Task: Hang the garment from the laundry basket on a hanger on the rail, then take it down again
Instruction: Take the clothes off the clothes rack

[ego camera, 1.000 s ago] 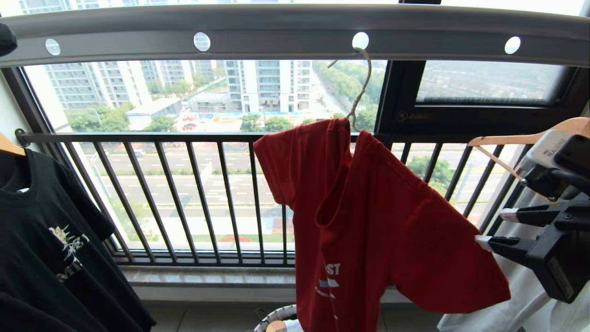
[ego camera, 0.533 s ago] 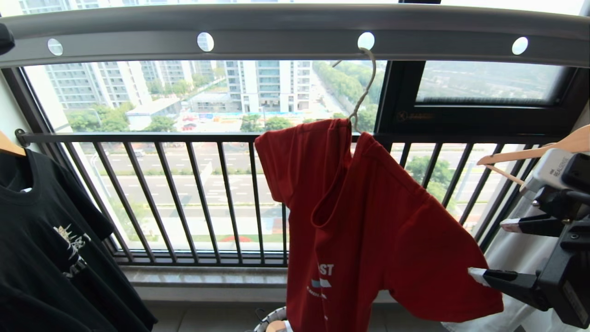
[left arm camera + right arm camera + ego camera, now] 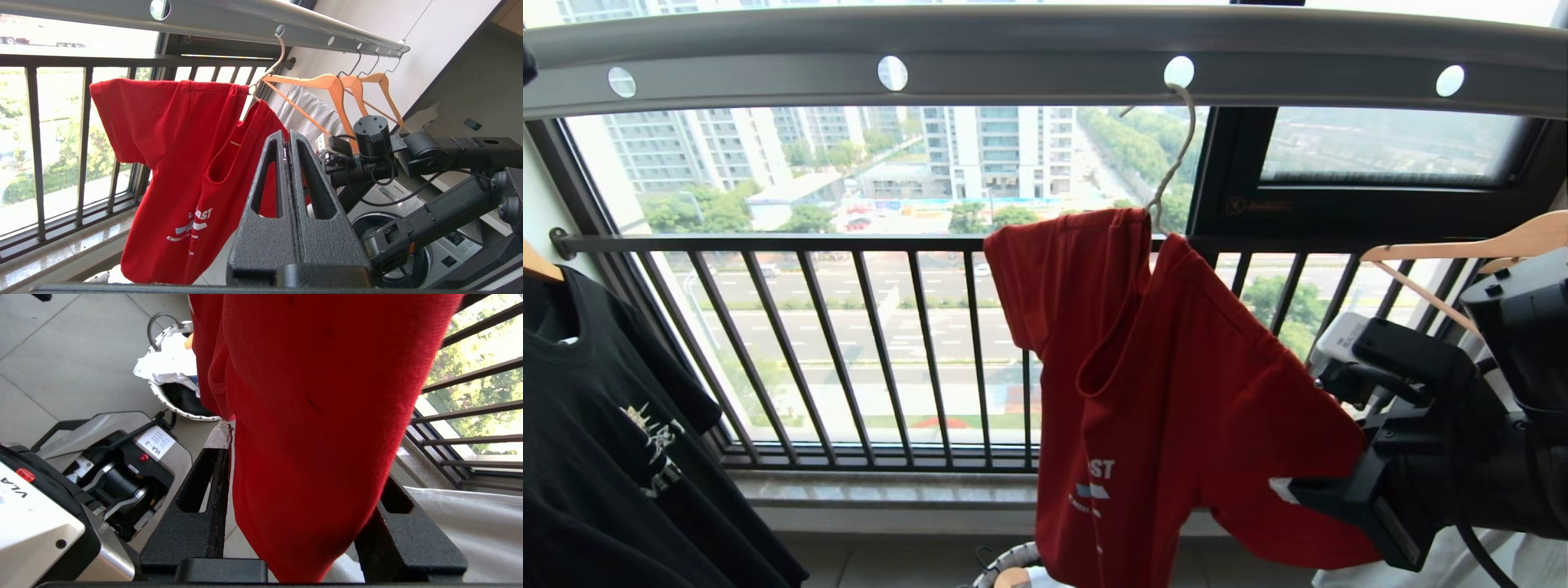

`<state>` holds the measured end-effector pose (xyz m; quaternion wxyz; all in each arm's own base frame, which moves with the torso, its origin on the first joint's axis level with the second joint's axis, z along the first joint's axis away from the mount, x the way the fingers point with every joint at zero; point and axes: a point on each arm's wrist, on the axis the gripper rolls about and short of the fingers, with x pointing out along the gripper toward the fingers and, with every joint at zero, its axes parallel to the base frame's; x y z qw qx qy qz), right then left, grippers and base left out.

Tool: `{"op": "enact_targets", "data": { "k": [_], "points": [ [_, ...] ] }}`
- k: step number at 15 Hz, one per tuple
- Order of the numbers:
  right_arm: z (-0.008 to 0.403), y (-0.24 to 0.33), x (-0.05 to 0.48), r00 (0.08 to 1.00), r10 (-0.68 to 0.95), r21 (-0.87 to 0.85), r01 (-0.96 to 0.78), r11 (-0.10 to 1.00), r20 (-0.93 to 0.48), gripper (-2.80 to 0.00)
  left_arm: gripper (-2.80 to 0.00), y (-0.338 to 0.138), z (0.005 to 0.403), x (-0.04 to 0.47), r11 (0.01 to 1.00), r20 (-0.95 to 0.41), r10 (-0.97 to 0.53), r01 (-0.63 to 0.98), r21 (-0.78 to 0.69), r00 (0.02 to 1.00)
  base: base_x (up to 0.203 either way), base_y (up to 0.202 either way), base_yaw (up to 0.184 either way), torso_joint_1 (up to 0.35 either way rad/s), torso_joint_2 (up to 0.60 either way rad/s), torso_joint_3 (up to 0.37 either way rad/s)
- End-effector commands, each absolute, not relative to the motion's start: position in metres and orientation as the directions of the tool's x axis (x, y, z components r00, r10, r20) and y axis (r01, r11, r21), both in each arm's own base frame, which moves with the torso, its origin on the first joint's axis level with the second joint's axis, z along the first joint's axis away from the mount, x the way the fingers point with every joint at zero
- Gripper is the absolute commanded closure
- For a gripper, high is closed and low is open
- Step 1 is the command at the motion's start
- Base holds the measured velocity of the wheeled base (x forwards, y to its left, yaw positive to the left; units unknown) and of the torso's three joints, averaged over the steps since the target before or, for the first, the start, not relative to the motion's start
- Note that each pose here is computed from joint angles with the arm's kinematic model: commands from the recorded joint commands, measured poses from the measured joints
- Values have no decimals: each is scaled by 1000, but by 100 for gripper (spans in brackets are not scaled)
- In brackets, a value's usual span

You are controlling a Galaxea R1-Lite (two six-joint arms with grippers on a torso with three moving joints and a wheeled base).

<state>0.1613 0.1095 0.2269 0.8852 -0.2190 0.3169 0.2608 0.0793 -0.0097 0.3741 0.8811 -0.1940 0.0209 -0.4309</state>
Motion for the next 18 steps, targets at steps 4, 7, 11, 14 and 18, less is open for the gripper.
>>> {"op": "enact_targets", "data": {
  "k": [4, 7, 11, 14, 18],
  "points": [
    [232, 98, 150, 684, 311, -236, -582, 778, -660, 0, 0, -10, 375, 78, 551, 133, -769, 754, -357, 625, 0, 0, 0, 0, 0, 0],
    [231, 90, 141, 675, 277, -247, -571, 783, -684, 0, 0, -10, 375, 77, 551, 135, -769, 755, -355, 625, 0, 0, 0, 0, 0, 0],
    [220, 87, 137, 660, 248, -257, -570, 781, -709, 0, 0, -10, 376, 75, 551, 137, -769, 757, -351, 624, 0, 0, 0, 0, 0, 0],
    [204, 85, 134, 625, 224, -253, -580, 774, -748, 0, 0, -10, 375, 75, 551, 136, -769, 756, -352, 624, 0, 0, 0, 0, 0, 0],
    [200, 82, 130, 619, 219, -253, -582, 773, -754, 0, 0, -10, 376, 75, 551, 137, -770, 757, -351, 623, 0, 0, 0, 0, 0, 0]
  ]
}}
